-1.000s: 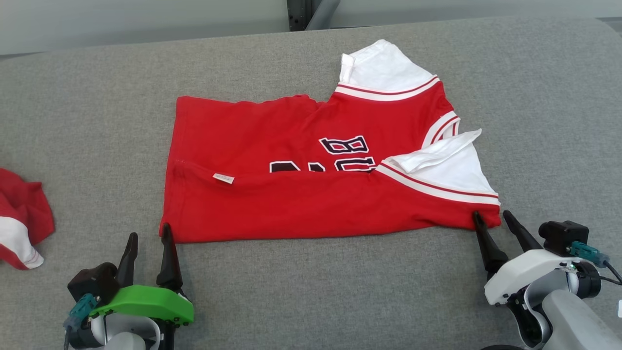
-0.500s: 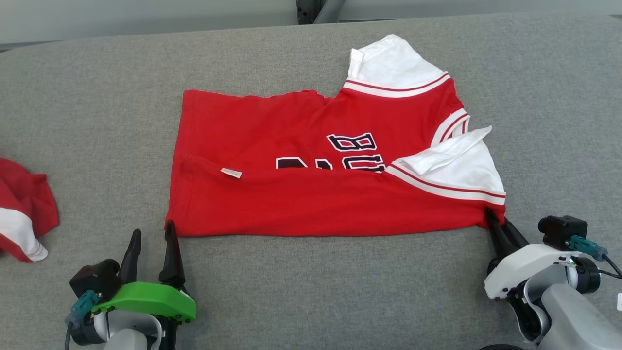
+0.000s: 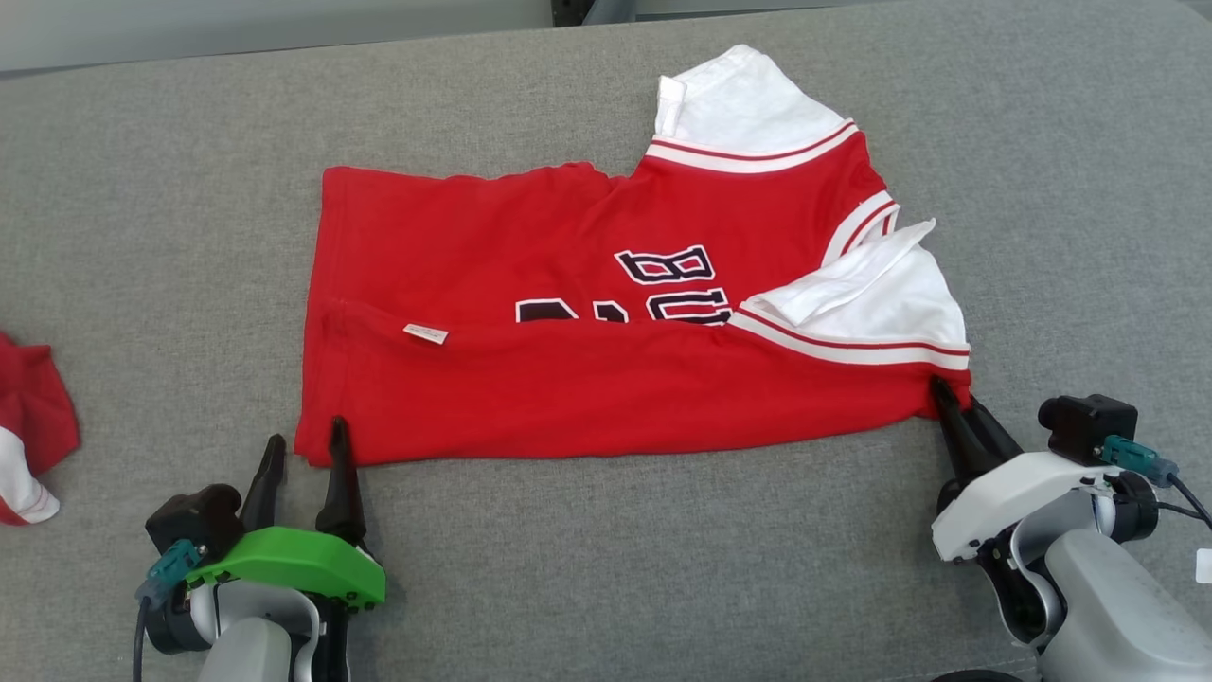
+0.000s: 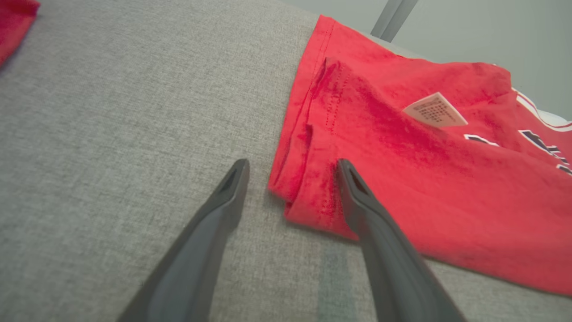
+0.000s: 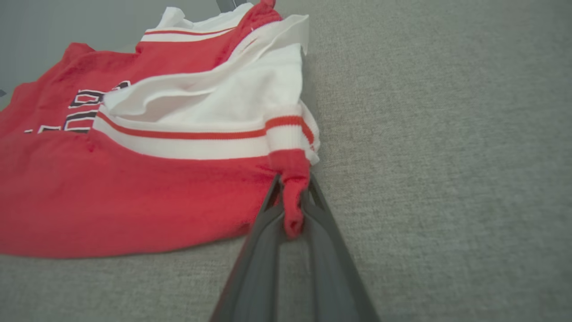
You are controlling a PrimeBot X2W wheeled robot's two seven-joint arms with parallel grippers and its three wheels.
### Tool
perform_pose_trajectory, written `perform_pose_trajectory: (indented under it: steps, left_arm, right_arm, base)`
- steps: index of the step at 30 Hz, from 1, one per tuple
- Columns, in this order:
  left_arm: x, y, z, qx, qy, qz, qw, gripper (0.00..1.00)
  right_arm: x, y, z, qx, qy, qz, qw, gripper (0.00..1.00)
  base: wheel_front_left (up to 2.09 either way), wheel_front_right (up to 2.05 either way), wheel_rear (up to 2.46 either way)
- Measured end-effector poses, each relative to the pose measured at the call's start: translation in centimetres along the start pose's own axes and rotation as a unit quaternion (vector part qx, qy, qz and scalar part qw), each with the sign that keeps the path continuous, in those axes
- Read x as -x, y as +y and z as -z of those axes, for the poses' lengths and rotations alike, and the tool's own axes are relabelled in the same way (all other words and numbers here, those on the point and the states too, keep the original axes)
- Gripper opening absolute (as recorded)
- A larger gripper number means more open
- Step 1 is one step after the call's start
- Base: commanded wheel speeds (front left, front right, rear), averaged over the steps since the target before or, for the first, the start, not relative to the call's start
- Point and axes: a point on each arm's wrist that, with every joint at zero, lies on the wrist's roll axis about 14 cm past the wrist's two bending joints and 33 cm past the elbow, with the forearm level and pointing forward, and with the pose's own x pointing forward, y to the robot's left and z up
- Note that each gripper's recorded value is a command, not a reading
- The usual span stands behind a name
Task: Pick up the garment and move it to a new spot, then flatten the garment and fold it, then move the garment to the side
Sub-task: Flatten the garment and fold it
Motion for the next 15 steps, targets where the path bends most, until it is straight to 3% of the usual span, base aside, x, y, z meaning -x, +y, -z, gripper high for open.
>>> perform_pose_trajectory:
  steps: [6,7,8,15]
  left_arm:
    - [-0.8,0.7,1.9,0.009,0.031,-0.016,0.999,0.98]
    - [-0.9,0.6,2.1,0.011,0.035,-0.015,0.999,0.38]
    - [-1.0,0.4,2.3,0.015,0.038,-0.012,0.999,0.0]
    - [-1.1,-1.0,2.6,0.03,0.044,0.012,0.999,0.0]
  right_arm:
    - [-0.4,-0.1,-0.1,-0.002,-0.002,-0.001,1.0,0.0]
    - [-0.4,-0.1,0.0,-0.002,0.0,-0.002,1.0,0.0]
    - [-0.4,-0.1,0.1,-0.002,0.001,-0.002,1.0,0.0]
    - [-0.5,0.0,0.1,-0.009,0.001,-0.003,1.0,0.0]
  base:
    - [0.0,0.0,0.0]
    - [0.0,0.0,0.0]
    - [0.0,0.0,0.0]
    - [0.0,0.0,0.0]
